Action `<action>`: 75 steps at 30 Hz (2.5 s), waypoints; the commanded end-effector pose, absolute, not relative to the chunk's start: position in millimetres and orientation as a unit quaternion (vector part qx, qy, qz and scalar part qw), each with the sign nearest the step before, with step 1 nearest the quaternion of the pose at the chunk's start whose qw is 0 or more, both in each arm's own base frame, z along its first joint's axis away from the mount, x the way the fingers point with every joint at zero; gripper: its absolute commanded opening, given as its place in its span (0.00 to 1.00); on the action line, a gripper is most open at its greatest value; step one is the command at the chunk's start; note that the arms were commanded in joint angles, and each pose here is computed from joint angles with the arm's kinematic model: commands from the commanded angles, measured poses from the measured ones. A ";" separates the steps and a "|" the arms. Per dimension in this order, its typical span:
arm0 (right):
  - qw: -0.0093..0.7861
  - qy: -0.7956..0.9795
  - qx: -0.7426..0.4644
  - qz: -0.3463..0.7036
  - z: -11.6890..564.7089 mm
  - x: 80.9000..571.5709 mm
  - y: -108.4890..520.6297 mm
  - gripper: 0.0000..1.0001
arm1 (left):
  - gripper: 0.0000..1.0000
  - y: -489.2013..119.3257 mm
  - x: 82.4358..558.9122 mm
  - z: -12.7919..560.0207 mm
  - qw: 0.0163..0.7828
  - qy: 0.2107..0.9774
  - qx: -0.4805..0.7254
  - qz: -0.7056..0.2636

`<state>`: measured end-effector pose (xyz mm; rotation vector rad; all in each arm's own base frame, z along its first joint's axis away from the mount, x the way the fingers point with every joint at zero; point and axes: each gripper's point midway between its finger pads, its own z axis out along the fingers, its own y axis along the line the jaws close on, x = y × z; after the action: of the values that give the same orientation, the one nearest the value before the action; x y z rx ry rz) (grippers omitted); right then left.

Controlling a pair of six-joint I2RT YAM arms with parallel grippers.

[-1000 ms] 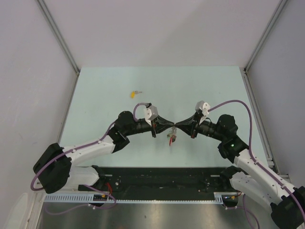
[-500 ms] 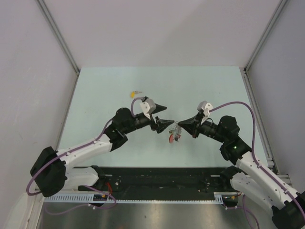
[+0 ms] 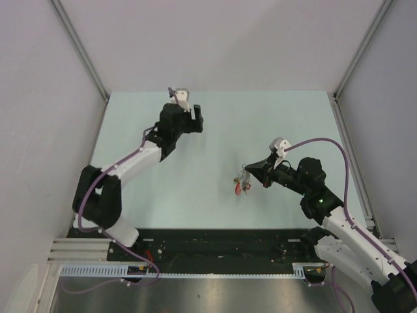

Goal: Put the keys on the keyring

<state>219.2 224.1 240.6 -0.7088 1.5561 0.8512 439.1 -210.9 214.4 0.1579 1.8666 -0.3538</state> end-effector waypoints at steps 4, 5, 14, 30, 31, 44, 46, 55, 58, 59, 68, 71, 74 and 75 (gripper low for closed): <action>0.608 0.639 -0.306 0.359 268.2 223.9 225.7 0.00 | 0.77 -158.4 484.9 139.4 0.483 0.869 -0.062 -0.091; 0.607 0.639 -0.307 0.360 268.2 223.4 226.2 0.00 | 0.76 -152.7 490.3 122.8 0.467 0.877 -0.070 -0.087; 0.603 0.646 -0.306 0.354 263.4 224.8 225.1 0.00 | 0.61 -133.4 522.1 71.2 0.405 0.900 -0.111 -0.120; 0.602 0.649 -0.306 0.350 261.3 226.3 224.6 0.00 | 0.24 -140.7 527.2 25.0 0.331 0.923 -0.104 -0.164; 0.602 0.649 -0.306 0.350 261.2 226.6 224.7 0.00 | 0.16 -140.9 525.5 25.3 0.330 0.923 -0.103 -0.167; 0.596 0.643 -0.311 0.367 262.8 222.6 230.2 0.00 | 0.01 -154.6 390.0 28.9 0.294 0.932 -0.106 -0.185; 0.592 0.643 -0.313 0.372 261.7 221.9 232.0 0.00 | 0.04 -166.9 355.8 26.5 0.286 0.938 -0.081 -0.179; 0.590 0.645 -0.313 0.371 261.3 219.9 230.9 0.00 | 0.07 -210.7 236.7 1.7 0.215 0.966 0.055 -0.131; 0.591 0.646 -0.312 0.369 260.6 220.7 230.2 0.00 | 0.09 -213.6 224.6 13.8 0.226 0.964 0.098 -0.097; 0.591 0.647 -0.312 0.368 260.0 221.4 230.4 0.00 | 0.11 -213.3 223.1 16.5 0.232 0.963 0.108 -0.087; 0.594 0.651 -0.306 0.360 259.5 223.9 227.8 0.00 | 0.39 -224.1 195.0 45.2 0.250 0.948 0.174 -0.094; 0.594 0.653 -0.305 0.358 258.4 224.4 227.4 0.00 | 0.48 -217.1 213.6 70.6 0.297 0.938 0.163 -0.073; 0.596 0.653 -0.303 0.355 258.5 225.1 226.6 0.00 | 0.49 -217.1 231.5 88.9 0.322 0.930 0.167 -0.054; 0.598 0.654 -0.302 0.351 259.1 225.7 225.4 0.00 | 0.49 -220.9 239.1 98.2 0.334 0.925 0.172 -0.050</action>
<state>221.7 226.4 221.4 -0.7178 1.6298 0.8441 205.6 -219.9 58.7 0.4712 2.5408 -0.2154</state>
